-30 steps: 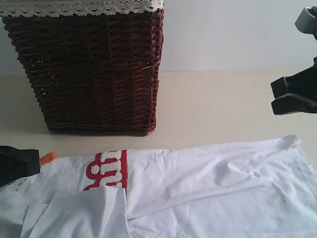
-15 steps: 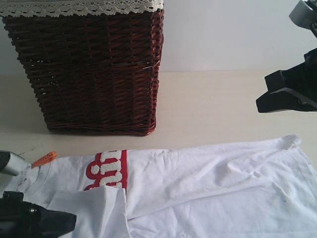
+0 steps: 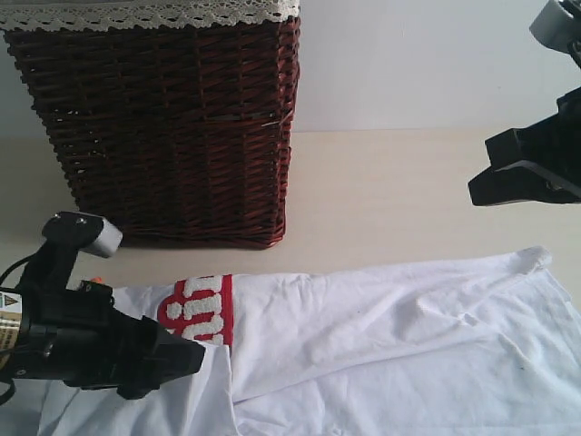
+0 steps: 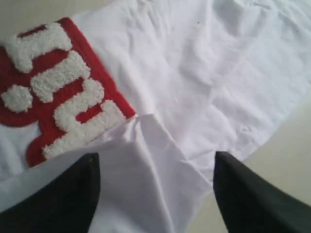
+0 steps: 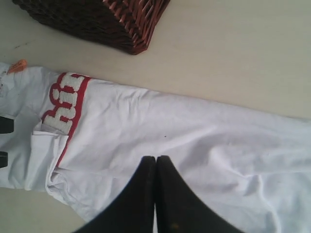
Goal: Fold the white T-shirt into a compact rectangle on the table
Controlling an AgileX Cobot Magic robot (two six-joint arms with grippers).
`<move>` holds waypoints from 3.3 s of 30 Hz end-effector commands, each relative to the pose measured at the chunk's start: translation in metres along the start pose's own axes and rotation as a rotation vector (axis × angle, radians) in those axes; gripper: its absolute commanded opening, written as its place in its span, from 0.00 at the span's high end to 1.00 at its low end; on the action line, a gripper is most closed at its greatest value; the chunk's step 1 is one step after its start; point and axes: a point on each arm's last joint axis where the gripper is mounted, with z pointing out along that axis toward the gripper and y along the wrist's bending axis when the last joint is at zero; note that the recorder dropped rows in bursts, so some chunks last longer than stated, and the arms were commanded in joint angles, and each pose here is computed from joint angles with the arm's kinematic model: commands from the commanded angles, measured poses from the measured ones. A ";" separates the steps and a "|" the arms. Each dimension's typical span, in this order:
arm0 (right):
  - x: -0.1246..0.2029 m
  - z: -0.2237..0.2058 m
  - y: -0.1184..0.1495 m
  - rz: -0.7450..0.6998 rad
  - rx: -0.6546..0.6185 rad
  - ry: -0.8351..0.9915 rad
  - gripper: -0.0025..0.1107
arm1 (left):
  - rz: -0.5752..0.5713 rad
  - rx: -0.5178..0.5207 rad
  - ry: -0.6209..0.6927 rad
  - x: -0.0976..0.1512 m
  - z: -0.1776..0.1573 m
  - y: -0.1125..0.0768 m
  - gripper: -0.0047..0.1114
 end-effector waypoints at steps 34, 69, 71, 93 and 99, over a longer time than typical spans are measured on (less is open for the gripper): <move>-0.003 -0.003 -0.003 -0.030 0.041 -0.035 0.98 | 0.411 0.036 0.109 -0.035 0.065 -0.003 0.93; -0.003 -0.003 -0.003 -0.029 0.039 -0.029 0.98 | 0.118 -0.221 0.203 0.014 0.051 0.023 0.96; -0.003 -0.003 -0.003 -0.029 0.039 -0.029 0.98 | 0.116 -0.265 0.199 0.013 0.050 0.027 0.96; -0.002 -0.003 -0.002 -0.029 0.036 -0.025 0.98 | 0.093 0.005 0.128 -0.001 0.039 -0.006 0.96; -0.001 -0.003 -0.002 -0.029 0.032 -0.018 0.98 | 0.072 -0.108 0.230 0.016 0.061 0.015 0.96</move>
